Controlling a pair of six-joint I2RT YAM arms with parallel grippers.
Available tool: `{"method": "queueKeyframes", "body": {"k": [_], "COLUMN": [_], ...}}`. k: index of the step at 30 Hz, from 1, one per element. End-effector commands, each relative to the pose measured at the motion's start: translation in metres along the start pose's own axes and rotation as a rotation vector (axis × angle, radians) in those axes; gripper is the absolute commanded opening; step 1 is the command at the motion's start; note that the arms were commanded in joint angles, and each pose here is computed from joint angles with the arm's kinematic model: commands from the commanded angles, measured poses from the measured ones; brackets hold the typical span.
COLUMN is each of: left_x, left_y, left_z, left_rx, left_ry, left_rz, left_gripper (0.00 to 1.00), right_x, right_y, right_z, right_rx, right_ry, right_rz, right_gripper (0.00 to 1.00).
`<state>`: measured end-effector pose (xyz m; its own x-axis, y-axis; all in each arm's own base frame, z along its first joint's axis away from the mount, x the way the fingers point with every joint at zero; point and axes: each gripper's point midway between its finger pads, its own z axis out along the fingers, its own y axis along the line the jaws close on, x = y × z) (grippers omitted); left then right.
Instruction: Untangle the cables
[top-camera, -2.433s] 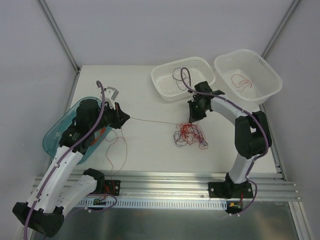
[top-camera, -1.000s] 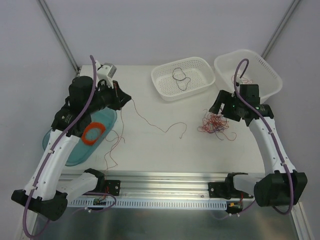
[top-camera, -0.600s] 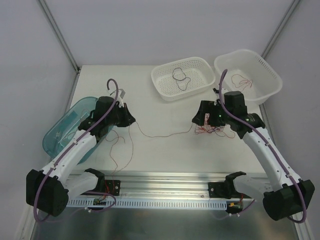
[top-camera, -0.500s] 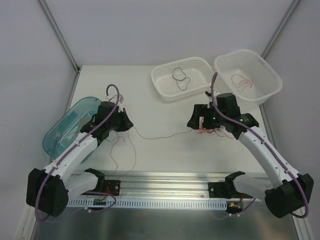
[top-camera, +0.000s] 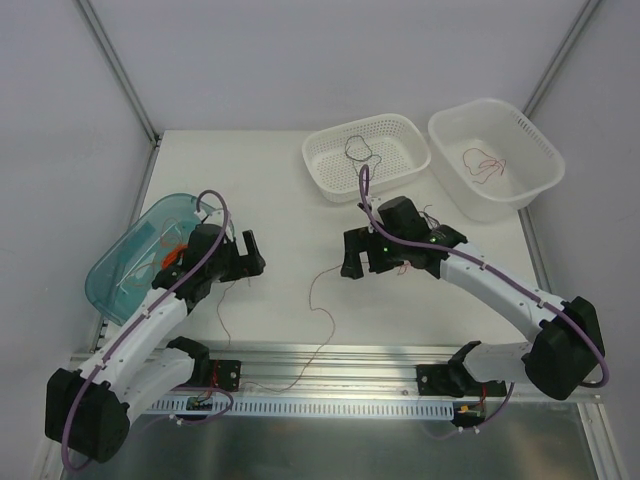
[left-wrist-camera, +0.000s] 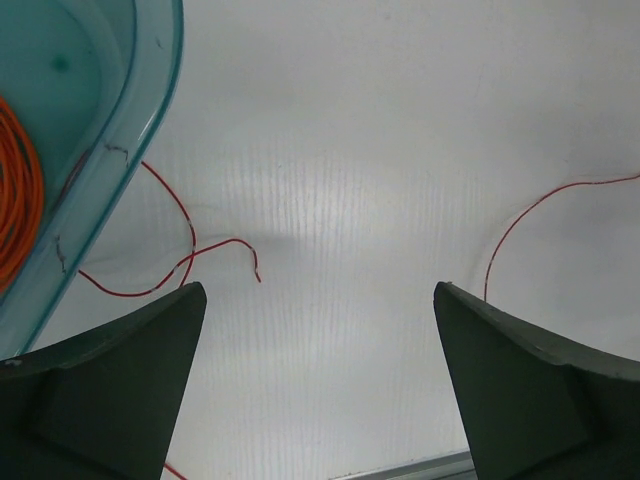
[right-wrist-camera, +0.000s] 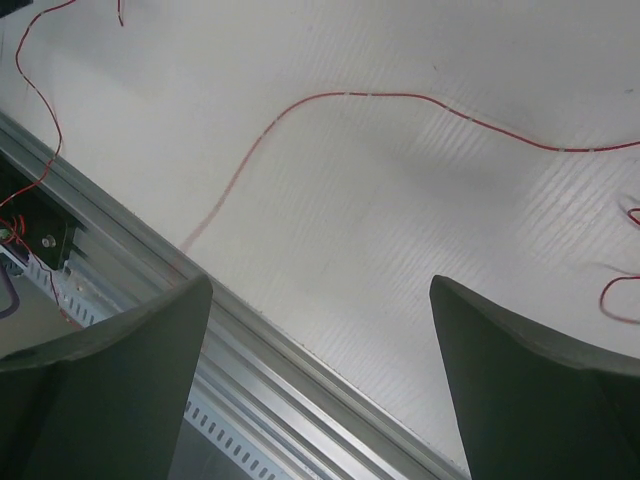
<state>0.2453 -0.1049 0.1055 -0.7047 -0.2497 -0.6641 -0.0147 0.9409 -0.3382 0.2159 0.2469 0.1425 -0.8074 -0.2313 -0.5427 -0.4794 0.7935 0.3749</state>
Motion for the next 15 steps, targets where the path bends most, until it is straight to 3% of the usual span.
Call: {"method": "queueKeyframes", "body": {"k": [1,15], "left_x": [0.020,0.055], "left_y": [0.014,0.042], "left_z": [-0.001,0.007], "left_rx": [-0.053,-0.178], "left_ry": [0.063,0.177], "left_rz": [0.012,0.002], "left_gripper": [0.99,0.99], "right_x": [-0.023,-0.009], "right_y": [0.008,0.011], "right_z": [-0.003,0.000], "right_rx": [-0.012,-0.027], "right_ry": [-0.076,-0.048], "right_rz": [-0.008,-0.020], "right_gripper": [0.95,0.95]}}
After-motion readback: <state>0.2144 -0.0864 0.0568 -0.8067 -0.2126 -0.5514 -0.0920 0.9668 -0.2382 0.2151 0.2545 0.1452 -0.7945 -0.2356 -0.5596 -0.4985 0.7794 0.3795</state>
